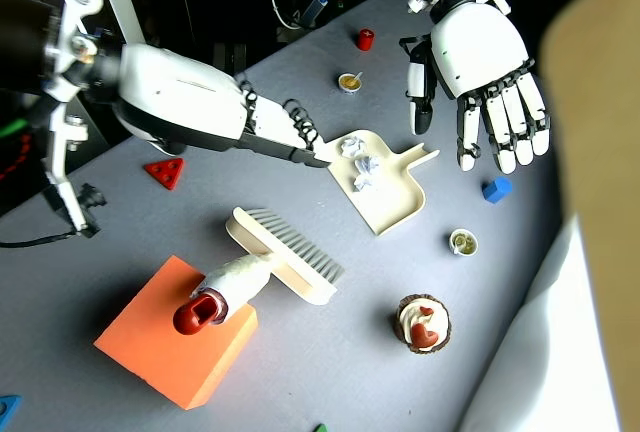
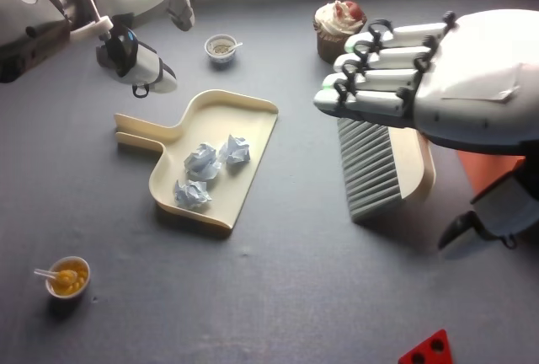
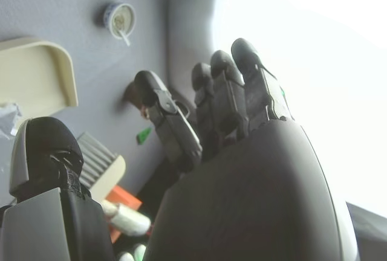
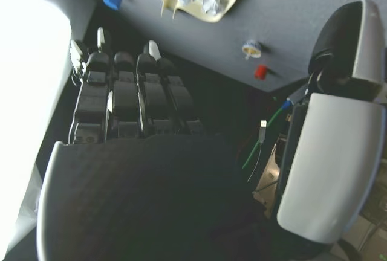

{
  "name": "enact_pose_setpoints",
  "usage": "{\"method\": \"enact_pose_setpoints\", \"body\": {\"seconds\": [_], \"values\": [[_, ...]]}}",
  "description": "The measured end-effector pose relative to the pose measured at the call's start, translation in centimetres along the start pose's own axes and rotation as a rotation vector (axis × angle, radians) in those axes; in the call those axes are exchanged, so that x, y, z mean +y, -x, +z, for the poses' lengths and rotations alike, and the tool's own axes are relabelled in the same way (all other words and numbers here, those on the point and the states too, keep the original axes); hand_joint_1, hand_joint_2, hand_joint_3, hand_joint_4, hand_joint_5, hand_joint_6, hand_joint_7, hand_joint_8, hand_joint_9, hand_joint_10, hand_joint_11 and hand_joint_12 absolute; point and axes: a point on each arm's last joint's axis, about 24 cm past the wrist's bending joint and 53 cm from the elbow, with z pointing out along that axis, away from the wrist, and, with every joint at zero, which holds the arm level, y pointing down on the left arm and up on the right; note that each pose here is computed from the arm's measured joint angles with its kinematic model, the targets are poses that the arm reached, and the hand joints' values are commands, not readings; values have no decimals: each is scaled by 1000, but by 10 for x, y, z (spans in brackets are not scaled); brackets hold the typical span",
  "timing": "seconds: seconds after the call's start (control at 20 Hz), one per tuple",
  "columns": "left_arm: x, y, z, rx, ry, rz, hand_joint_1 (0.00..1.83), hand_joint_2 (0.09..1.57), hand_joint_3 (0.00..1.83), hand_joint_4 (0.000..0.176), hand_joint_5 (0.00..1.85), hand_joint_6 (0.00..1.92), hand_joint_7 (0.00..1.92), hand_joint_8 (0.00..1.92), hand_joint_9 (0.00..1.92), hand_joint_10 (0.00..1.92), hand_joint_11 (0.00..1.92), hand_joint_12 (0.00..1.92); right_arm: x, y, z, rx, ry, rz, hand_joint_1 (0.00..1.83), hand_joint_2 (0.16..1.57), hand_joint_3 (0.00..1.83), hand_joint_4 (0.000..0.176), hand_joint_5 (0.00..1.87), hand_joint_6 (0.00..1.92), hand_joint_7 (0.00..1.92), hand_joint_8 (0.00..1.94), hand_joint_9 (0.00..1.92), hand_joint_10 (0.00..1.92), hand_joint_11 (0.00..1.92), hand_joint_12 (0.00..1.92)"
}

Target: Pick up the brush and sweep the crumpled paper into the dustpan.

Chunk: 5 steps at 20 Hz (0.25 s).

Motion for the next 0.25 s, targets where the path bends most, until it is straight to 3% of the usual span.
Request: {"method": "enact_pose_setpoints", "body": {"seconds": [0.1,0.25], "values": [[-1,2,0,-3,-2,-3,858,1008,1,45,776,1,300,2,211,1,0,405,-5,0,0,-1,-12,29,602,745,9,0,0,0,0,0,0,0,0,0],[-1,7,1,-15,-1,-8,882,998,0,35,782,3,318,7,232,7,23,420,-7,2,-1,-10,-36,43,686,749,8,0,0,0,0,0,0,0,0,0]]}}
